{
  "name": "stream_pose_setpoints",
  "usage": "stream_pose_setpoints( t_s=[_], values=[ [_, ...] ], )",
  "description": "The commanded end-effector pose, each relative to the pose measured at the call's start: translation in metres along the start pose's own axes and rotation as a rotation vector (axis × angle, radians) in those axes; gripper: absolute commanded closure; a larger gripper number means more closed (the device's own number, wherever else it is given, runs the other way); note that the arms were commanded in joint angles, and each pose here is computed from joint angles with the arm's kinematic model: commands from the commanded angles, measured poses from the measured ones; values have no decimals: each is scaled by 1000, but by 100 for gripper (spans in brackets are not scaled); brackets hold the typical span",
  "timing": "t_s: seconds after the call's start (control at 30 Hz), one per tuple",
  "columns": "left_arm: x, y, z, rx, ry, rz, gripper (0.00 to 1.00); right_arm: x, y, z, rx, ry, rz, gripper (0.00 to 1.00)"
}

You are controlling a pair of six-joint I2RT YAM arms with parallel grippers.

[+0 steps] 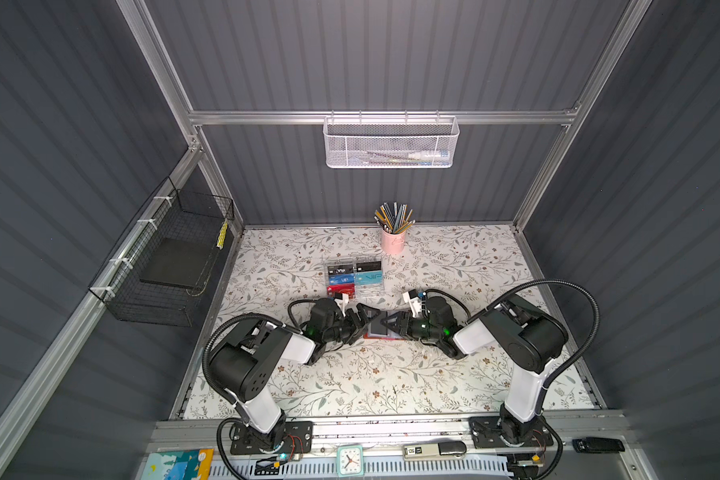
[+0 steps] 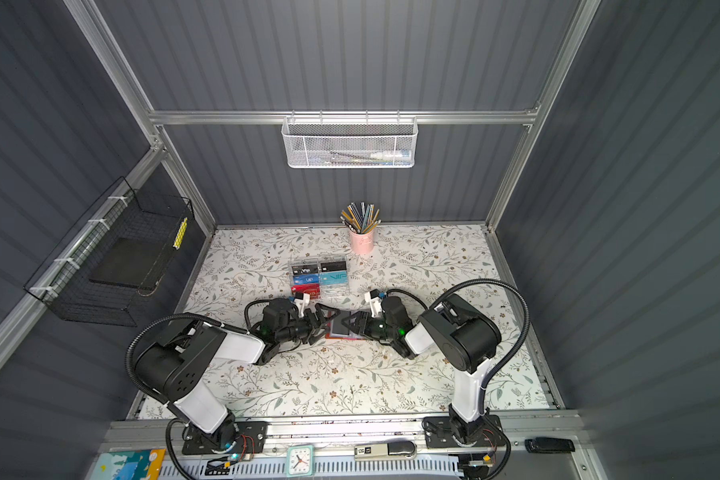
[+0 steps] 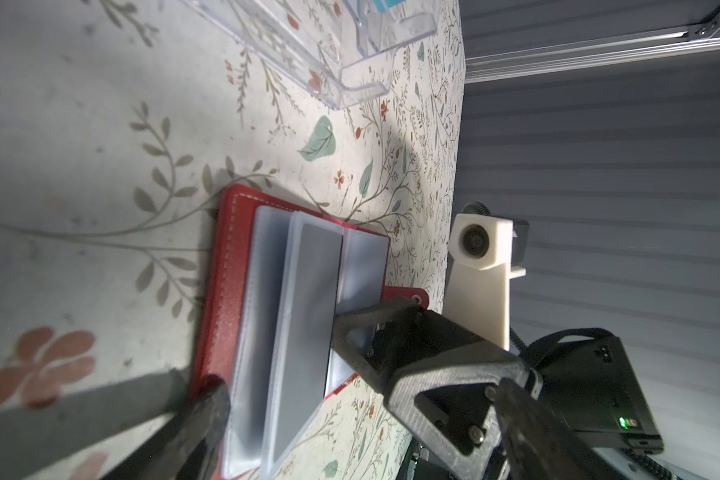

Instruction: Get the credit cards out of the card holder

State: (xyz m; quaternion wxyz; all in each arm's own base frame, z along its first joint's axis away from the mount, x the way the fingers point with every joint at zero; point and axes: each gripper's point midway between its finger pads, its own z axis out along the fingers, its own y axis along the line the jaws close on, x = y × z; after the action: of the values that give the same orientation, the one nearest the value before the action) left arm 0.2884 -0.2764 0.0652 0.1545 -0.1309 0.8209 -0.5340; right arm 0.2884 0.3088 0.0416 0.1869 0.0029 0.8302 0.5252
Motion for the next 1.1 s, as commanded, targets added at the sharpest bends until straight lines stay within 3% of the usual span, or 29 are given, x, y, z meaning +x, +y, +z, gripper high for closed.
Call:
stream_pose_setpoints(
  t_s=[0.0,0.23,0.7,1.07],
  values=[
    [8,21,4,-56,30,-43,0,7,1,3,1,37,-1,47],
    [9,18,3,-50,34,-44,0,4,8,4,-24,33,-2,49],
    [-5,-21,-12,-29,-2,17,0,4,-4,6,18,26,10,49],
    [-8,-8,7,-11,11,-22,0,5,-5,7,19,34,7,51]
  ],
)
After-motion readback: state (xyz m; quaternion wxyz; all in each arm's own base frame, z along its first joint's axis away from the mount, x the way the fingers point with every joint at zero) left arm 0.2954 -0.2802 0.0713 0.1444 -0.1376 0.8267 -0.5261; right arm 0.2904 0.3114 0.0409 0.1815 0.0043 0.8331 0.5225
